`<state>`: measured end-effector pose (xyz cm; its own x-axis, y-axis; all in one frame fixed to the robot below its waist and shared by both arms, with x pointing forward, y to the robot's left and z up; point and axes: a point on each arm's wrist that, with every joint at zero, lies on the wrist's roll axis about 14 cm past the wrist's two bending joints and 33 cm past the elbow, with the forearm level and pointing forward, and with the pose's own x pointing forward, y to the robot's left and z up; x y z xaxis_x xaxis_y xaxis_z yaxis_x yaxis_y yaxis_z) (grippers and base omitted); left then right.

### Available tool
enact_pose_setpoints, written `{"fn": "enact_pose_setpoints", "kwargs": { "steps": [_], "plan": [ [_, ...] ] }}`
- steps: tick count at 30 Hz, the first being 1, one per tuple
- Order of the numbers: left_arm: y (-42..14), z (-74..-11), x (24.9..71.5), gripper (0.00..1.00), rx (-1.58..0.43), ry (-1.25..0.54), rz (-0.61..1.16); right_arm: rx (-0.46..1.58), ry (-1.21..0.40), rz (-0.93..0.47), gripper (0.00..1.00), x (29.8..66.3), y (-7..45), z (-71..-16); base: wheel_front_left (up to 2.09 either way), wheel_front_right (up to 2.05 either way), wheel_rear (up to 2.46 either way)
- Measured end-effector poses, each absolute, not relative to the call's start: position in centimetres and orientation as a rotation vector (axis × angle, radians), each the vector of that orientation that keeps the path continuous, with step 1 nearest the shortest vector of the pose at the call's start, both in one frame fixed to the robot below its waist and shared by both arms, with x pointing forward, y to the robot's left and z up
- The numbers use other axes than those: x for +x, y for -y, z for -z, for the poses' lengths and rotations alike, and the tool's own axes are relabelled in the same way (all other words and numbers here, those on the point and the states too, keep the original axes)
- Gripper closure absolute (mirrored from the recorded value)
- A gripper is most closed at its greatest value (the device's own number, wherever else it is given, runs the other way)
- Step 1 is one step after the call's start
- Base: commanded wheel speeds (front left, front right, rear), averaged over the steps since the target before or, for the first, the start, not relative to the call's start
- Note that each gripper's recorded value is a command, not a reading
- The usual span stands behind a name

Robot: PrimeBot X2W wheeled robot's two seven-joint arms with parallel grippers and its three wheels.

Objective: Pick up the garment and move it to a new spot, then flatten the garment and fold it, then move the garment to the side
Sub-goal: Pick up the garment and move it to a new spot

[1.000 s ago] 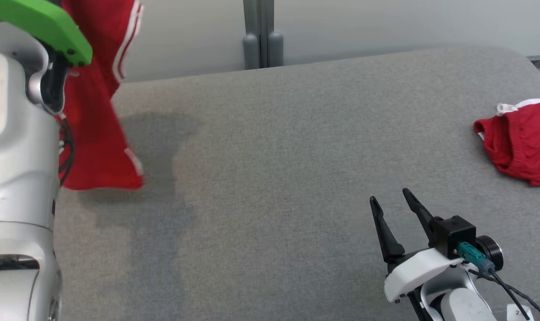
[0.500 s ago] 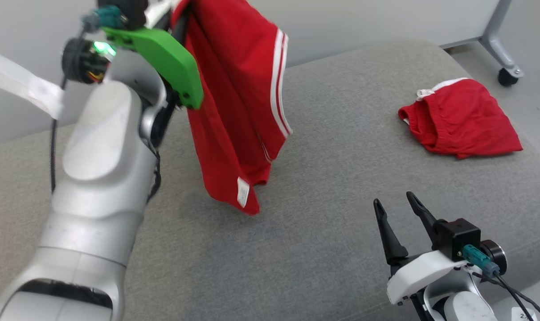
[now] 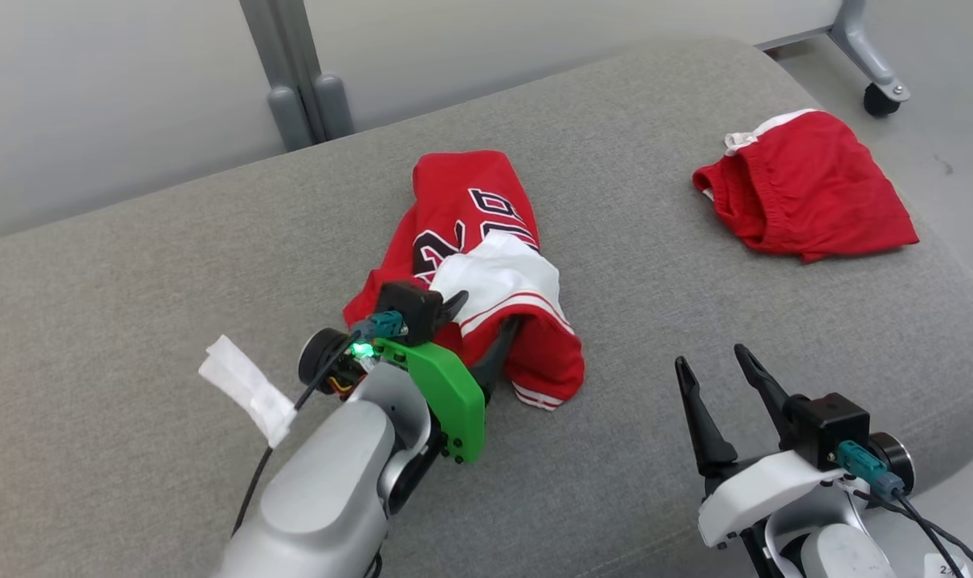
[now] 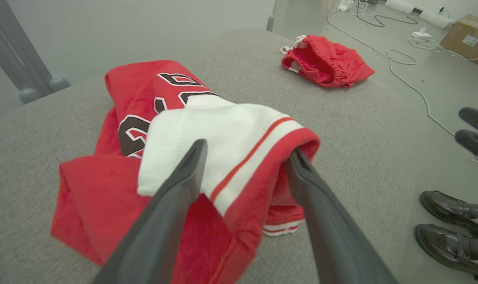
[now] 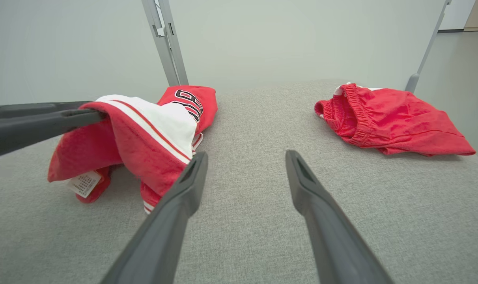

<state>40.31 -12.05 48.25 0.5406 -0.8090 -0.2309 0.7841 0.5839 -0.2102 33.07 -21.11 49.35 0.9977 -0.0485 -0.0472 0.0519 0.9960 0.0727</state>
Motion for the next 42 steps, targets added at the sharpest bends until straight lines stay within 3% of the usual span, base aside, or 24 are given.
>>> {"fn": "enact_pose_setpoints", "kwargs": {
  "steps": [8, 21, 31, 42],
  "plan": [
    [8.1, -51.3, 39.7, 0.00, -0.285, -0.135, 0.830, 0.072, -0.027, 0.000, 0.00, 33.8, 19.7, -49.9, 0.00, 0.00, 0.00],
    [-8.8, -55.3, 39.6, 0.00, -0.314, 0.139, 0.376, 0.072, 0.004, -0.105, 0.00, 35.5, 16.6, -51.1, 0.00, 0.00, 0.00],
    [-16.7, -52.5, 35.7, 0.00, -0.288, 0.116, 0.121, 0.068, 0.006, -0.137, 0.00, 35.7, 15.6, -51.3, 0.00, 0.00, 0.00],
    [-18.7, -49.6, 34.0, 0.00, -0.286, 0.046, 0.042, 0.063, -0.002, -0.157, 0.00, 35.8, 15.0, -51.3, 0.00, 0.00, 0.00]
  ]
}}
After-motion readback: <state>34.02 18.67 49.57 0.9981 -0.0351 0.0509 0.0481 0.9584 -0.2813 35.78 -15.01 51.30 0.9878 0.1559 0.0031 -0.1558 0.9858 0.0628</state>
